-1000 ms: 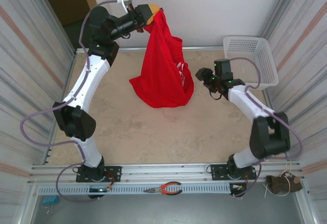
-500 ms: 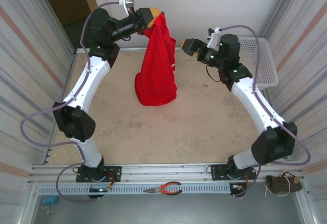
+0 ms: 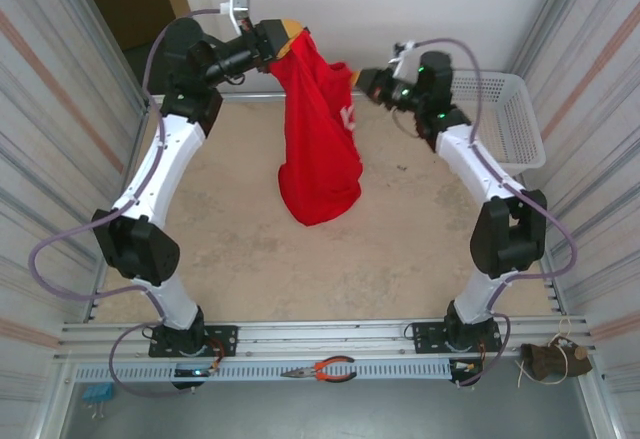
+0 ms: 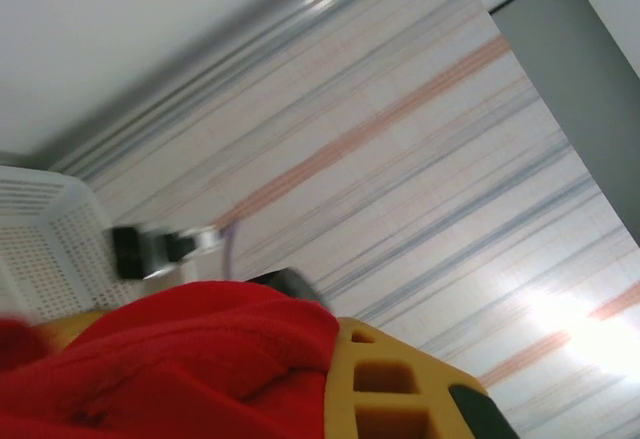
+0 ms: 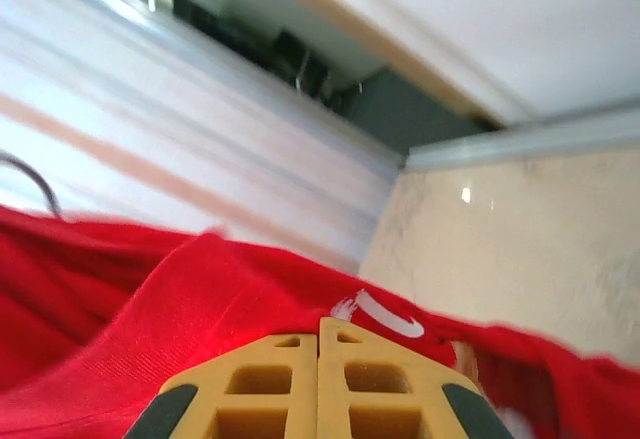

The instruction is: Fold the inside-out t-shirt

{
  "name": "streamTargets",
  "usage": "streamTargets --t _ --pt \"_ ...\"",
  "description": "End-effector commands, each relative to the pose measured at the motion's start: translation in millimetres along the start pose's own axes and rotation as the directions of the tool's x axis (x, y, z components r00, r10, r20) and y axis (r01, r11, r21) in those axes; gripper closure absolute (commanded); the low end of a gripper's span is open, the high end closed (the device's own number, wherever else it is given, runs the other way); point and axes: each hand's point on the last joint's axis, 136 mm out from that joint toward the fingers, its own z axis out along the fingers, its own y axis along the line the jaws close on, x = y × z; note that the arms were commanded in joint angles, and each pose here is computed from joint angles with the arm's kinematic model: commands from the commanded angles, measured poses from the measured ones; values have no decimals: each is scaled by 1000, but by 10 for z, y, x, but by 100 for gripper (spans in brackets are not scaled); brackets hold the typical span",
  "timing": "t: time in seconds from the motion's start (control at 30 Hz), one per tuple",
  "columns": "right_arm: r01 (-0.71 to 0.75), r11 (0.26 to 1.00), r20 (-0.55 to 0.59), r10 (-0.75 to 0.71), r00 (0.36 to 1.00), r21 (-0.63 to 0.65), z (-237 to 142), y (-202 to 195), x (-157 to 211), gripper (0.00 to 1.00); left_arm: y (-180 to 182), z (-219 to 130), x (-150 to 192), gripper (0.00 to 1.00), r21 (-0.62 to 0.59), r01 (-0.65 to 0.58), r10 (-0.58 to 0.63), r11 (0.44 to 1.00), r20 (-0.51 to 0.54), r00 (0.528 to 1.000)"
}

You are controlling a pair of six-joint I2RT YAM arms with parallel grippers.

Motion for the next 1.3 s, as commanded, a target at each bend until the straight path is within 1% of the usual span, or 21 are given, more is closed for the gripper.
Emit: streamTargets --t 0.0,0.03,0.1,0.17,0.2,0.23,0.3,0.33,0.37,0.43,0.47,0.5,0.53,0.57,0.6,0.63,0.77,0.87,0.97,1.1,1.27 --pt "190 978 223 -167 960 -89 -764 1066 -865 100 -33 -312 -289 100 -46 -64 68 997 99 993" --pt "221 971 258 -191 947 -90 -906 1252 -987 100 0 -356 -334 100 -57 -57 63 997 114 992" --pt "306 947 338 -257 905 -100 -1231 1760 -1183 100 -43 -420 -408 100 -54 -61 68 997 138 988" --pt "370 925 377 -312 872 -89 -1411 2086 -1209 100 -157 -439 -421 100 -33 -82 86 996 153 985" --pt "393 916 389 -334 859 -83 -1466 2195 -1185 100 -255 -451 -402 100 -15 -112 113 994 162 980" --pt "399 914 392 -340 855 -76 -1470 2219 -1151 100 -305 -464 -377 100 -2 -140 138 990 176 975" --pt "368 929 369 -326 870 -46 -1354 2047 -1048 100 -278 -485 -291 100 -16 -155 155 988 203 967" --pt "338 941 338 -308 889 -31 -1235 1870 -973 100 -178 -479 -247 100 -55 -140 149 989 193 970" --pt "304 952 296 -283 912 -27 -1097 1676 -876 100 -118 -456 -186 100 -66 -139 149 988 162 976" --pt "241 970 190 -233 954 -21 -827 1268 -576 100 -149 -417 -114 100 -28 -137 139 990 136 981" --pt "224 975 146 -221 964 -4 -716 1070 -396 100 -185 -411 -99 100 -17 -139 140 990 134 981" --pt "206 978 119 -208 971 24 -638 877 -244 80 -195 -413 -90 100 -25 -141 143 990 131 981" --pt "199 979 90 -202 975 46 -552 692 -51 55 -211 -420 -84 100 -41 -143 148 989 127 981" --pt "194 978 57 -199 978 72 -472 529 147 37 -227 -421 -65 100 -49 -148 153 988 119 981" --pt "186 978 26 -189 982 90 -399 403 313 30 -236 -423 -63 100 -53 -147 153 988 117 981" --pt "190 977 -12 -189 982 92 -313 326 504 26 -239 -424 -54 100 -52 -140 145 989 112 983" --pt "228 970 -121 -216 969 90 -14 202 1034 21 -296 -397 1 100 -28 -128 130 991 94 987" --pt "238 968 -156 -223 962 79 152 176 1206 20 -340 -376 33 100 -20 -128 129 992 89 988" --pt "232 972 -173 -220 960 49 275 194 1265 20 -396 -365 52 100 -12 -127 127 992 87 988" --pt "242 970 -169 -236 957 16 333 298 1286 19 -507 -351 75 100 2 -138 137 990 83 987" --pt "237 971 -149 -229 962 40 452 270 1185 21 -686 -279 147 100 44 -146 143 988 66 988"
